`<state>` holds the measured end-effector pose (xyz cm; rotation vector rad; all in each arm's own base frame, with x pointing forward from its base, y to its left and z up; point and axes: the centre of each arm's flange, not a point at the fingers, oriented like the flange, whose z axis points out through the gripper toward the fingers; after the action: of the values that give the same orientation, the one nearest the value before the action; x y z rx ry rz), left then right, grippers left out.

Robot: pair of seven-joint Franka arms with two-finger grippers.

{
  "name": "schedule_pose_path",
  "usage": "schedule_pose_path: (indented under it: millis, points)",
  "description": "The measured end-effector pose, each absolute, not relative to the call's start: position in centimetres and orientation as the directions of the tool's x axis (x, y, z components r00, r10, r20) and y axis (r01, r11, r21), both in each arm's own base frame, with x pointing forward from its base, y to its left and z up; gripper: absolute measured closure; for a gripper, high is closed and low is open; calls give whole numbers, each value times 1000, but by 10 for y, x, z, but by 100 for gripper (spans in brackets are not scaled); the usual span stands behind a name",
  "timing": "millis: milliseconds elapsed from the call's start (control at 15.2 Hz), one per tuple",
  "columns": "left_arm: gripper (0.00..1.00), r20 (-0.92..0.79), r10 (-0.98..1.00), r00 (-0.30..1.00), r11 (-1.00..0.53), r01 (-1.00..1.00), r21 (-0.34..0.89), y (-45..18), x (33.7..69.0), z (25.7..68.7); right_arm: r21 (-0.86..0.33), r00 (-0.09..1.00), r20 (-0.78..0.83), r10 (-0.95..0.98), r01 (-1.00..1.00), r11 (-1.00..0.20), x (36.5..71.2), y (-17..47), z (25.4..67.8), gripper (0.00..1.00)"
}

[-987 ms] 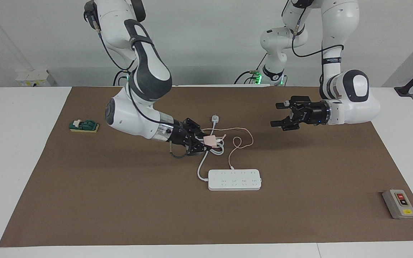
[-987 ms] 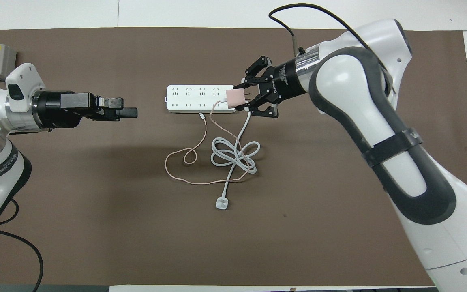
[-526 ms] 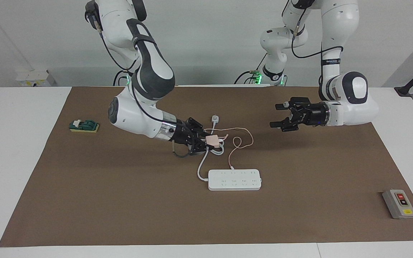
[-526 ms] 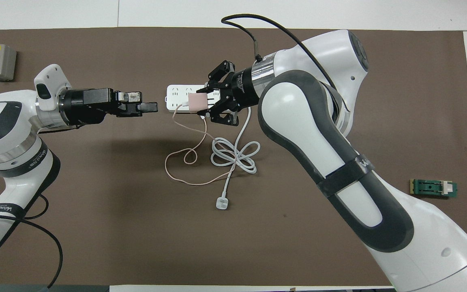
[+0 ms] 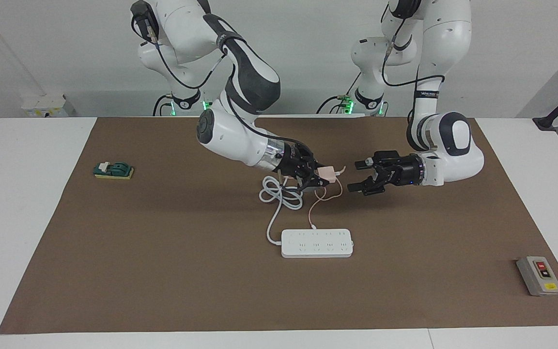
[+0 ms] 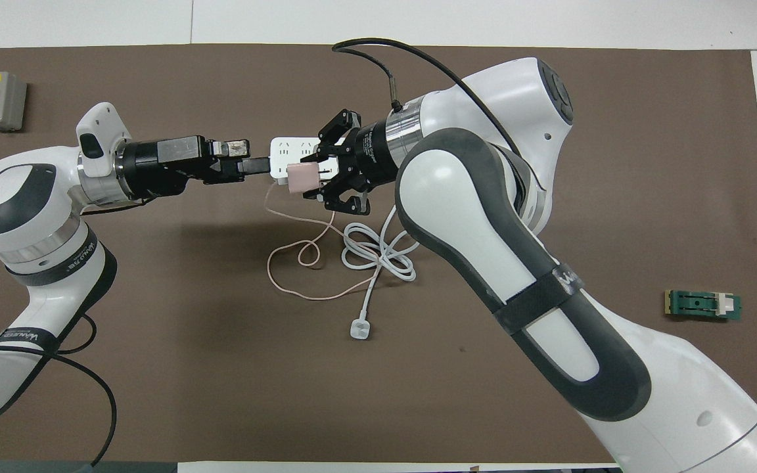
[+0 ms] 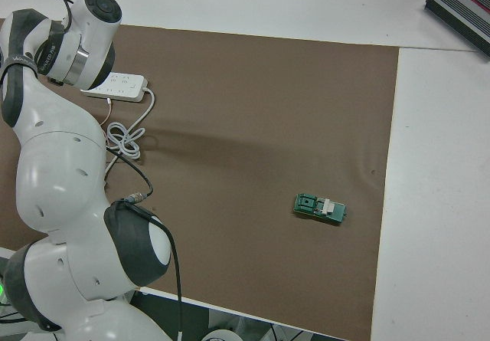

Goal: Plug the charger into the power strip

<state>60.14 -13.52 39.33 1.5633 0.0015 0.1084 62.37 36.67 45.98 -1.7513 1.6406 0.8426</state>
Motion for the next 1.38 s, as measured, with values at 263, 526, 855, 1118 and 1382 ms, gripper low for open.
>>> schedule_pose_path:
  millis: [263, 526, 855, 1118, 1382]
  points:
    - [0, 79, 78, 994, -12, -78, 997, -135, 597, 383, -4, 41, -781, -623, -998, -60, 624, 368, 461, 53]
    - [0, 91, 73, 993, -37, -89, 995, -148, 581, 388, -20, 41, -782, -622, -999, -40, 626, 368, 462, 53]
    - [0, 88, 87, 992, -73, -81, 994, -152, 557, 394, -32, 40, -782, -622, -999, -24, 628, 367, 462, 53]
    - [0, 77, 92, 993, -88, -69, 994, -154, 554, 387, -31, 40, -782, -623, -999, -24, 628, 367, 462, 53]
    - [0, 82, 81, 993, -123, -71, 990, -178, 549, 384, -31, 40, -782, -623, -999, -24, 628, 367, 462, 53]
